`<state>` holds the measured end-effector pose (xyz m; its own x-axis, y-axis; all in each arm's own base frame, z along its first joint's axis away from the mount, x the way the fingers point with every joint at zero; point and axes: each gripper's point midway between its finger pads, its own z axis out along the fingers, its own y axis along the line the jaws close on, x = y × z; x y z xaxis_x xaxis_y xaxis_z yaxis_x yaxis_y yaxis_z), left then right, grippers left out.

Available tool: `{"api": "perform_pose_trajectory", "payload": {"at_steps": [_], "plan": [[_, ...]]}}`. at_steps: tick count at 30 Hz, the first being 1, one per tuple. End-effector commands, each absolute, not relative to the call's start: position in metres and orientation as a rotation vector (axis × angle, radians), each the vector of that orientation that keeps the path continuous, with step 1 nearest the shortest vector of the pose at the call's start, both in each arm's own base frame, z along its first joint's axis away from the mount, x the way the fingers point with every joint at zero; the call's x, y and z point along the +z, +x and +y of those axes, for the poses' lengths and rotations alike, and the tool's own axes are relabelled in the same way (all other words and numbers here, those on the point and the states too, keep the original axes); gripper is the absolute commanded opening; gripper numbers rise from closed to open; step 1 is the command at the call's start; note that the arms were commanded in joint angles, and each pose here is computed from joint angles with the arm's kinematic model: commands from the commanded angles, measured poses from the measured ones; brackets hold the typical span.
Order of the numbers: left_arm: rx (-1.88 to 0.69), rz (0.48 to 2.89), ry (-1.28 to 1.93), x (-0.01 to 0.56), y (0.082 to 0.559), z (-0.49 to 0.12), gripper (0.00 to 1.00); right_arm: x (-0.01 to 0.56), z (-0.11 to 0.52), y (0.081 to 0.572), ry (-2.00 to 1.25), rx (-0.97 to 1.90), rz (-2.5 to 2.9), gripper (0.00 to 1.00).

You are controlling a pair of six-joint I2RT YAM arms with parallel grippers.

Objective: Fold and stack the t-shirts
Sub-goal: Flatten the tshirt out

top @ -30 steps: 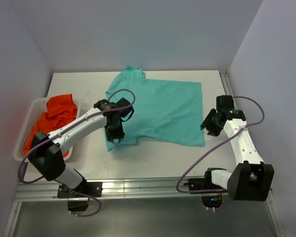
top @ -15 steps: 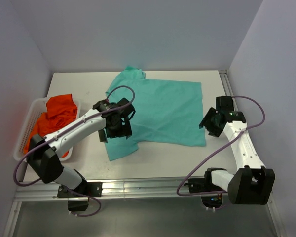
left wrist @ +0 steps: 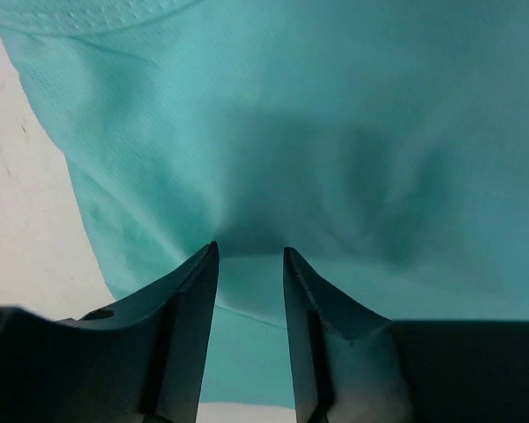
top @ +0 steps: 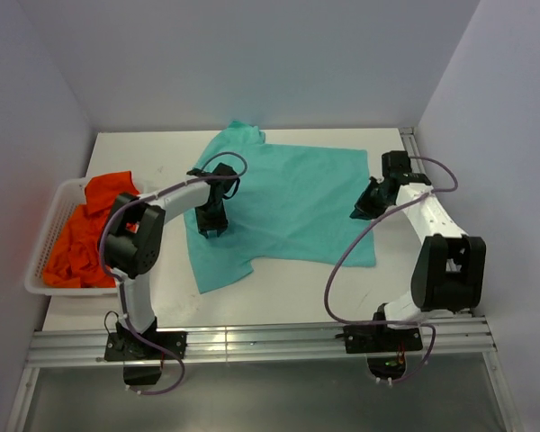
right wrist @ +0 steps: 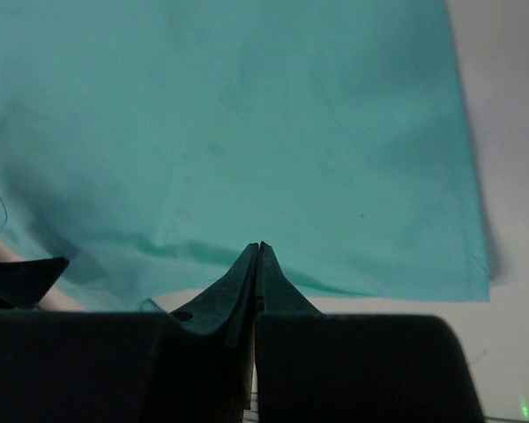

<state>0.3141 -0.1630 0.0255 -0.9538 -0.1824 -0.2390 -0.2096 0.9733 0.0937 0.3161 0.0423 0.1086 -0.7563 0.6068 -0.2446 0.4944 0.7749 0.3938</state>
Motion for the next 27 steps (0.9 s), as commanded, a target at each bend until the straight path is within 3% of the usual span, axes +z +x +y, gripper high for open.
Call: {"api": "perform_pose_trajectory", "payload": {"at_steps": [1, 5, 13, 21, 25, 27], "plan": [[0.112, 2.843, -0.274, 0.027, 0.329, -0.162, 0.41, 0.113, 0.062, 0.335, 0.725, 0.569, 2.607, 0.0], [0.153, 2.92, -0.318, 0.003, 0.302, -0.145, 0.31, 0.075, 0.066, 0.325, 0.738, 0.578, 2.721, 0.0], [0.091, 3.012, -0.441, -0.008, 0.225, -0.127, 0.28, 0.029, 0.041, 0.307, 0.924, 0.417, 2.814, 0.0], [0.099, 2.978, -0.438, 0.002, 0.223, -0.122, 0.31, 0.016, 0.021, 0.305, 1.0, 0.289, 2.837, 0.0], [0.089, 2.935, -0.385, 0.016, 0.25, -0.13, 0.38, 0.019, 0.022, 0.306, 0.999, 0.31, 2.822, 0.0], [0.111, 2.913, -0.372, 0.023, 0.263, -0.131, 0.54, 0.036, 0.022, 0.313, 0.974, 0.328, 2.767, 0.0]]}}
